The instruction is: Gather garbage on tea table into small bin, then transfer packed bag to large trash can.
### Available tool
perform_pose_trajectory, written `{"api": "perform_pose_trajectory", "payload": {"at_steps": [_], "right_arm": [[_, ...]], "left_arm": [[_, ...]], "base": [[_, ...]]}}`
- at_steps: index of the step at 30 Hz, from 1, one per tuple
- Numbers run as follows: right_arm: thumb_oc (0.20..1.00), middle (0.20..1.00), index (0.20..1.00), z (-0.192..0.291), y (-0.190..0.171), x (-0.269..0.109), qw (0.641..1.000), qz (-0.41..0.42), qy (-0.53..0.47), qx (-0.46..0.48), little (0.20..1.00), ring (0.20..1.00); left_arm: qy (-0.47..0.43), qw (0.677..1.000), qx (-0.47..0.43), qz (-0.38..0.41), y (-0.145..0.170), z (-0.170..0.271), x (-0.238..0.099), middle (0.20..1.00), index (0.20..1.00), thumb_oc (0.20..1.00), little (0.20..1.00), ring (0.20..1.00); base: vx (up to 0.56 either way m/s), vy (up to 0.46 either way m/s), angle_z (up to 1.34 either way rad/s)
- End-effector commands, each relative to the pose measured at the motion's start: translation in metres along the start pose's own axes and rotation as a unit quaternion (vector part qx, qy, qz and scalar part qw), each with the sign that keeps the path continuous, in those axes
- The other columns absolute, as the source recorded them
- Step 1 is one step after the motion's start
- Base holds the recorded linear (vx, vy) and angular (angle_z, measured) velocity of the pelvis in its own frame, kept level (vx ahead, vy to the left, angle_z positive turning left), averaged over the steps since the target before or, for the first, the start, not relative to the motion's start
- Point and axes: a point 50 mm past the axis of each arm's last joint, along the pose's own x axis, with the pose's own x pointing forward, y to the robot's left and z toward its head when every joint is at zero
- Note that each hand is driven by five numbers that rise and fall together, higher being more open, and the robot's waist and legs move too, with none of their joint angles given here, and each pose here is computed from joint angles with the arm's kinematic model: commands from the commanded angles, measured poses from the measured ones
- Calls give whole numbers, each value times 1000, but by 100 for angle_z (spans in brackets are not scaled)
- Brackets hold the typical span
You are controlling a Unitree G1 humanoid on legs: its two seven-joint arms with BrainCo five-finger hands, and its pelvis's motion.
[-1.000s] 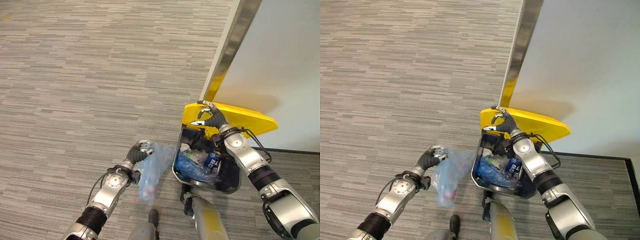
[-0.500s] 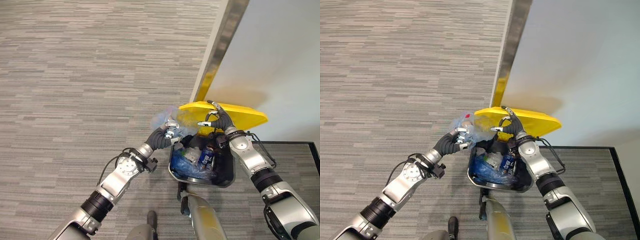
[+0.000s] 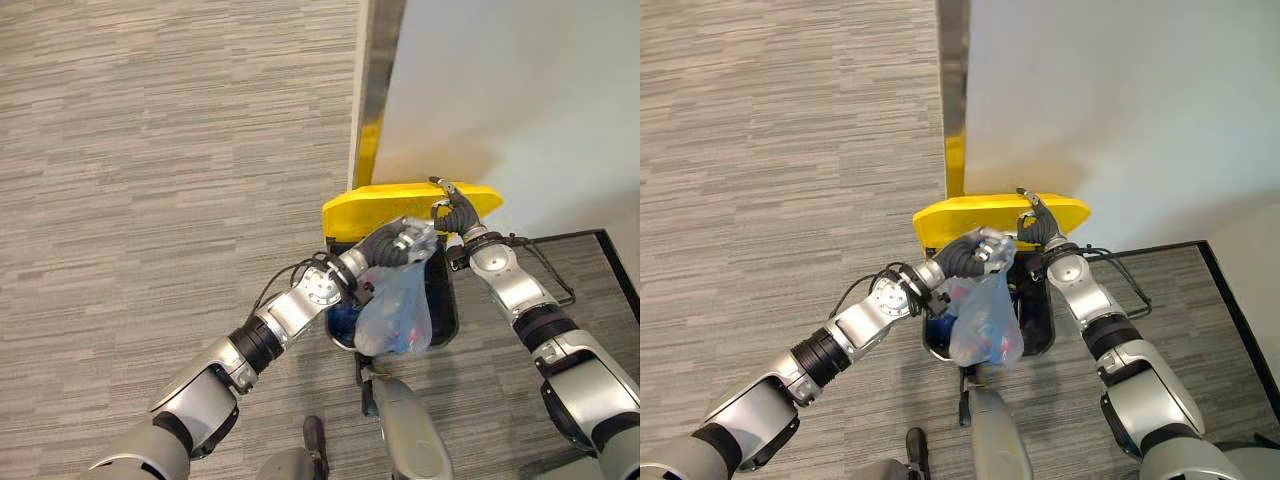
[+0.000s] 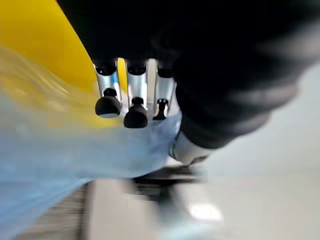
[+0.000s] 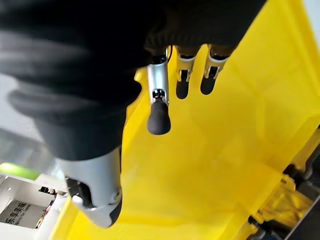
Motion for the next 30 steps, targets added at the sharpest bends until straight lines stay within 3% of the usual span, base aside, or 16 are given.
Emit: {"api": "perform_pose_trajectory", "payload": {"at_steps": [1,4,5,6,19,30], "right_arm": [[1000,1000,1000,12,-14,7,999,-40,-12,2,1000,1000],[1000,1000,1000,18,-12,3,998,-46,-35,11,1000,1000],[1000,1000,1000,15,-2,-3,999,-31,-40,13,1000,1000],[1000,1000,1000,14,0,-4,999,-27,-40,11,1000,1000],[1000,1000,1000,0,17,-25,999,14,-43,19,1000,1000],[1000,1000,1000,-48,26,-73,998,4,24,55,1000,1000]], "left_arm": [[-14,999,34,32,7,2,-6,200,200,200,200,200],[47,994,86,50,14,-20,-6,200,200,200,200,200],[102,987,115,55,18,-40,-9,959,959,959,959,959],[111,985,122,53,19,-44,-10,1000,1000,1000,1000,1000],[218,962,148,76,29,-91,-54,1000,1000,1000,1000,1000],[232,950,-9,206,39,-111,-136,1000,1000,1000,1000,1000]], "base": [[-46,29,-19],[-24,8,-8],[0,0,0],[40,-20,0],[13,-4,0],[-43,-2,4]]}}
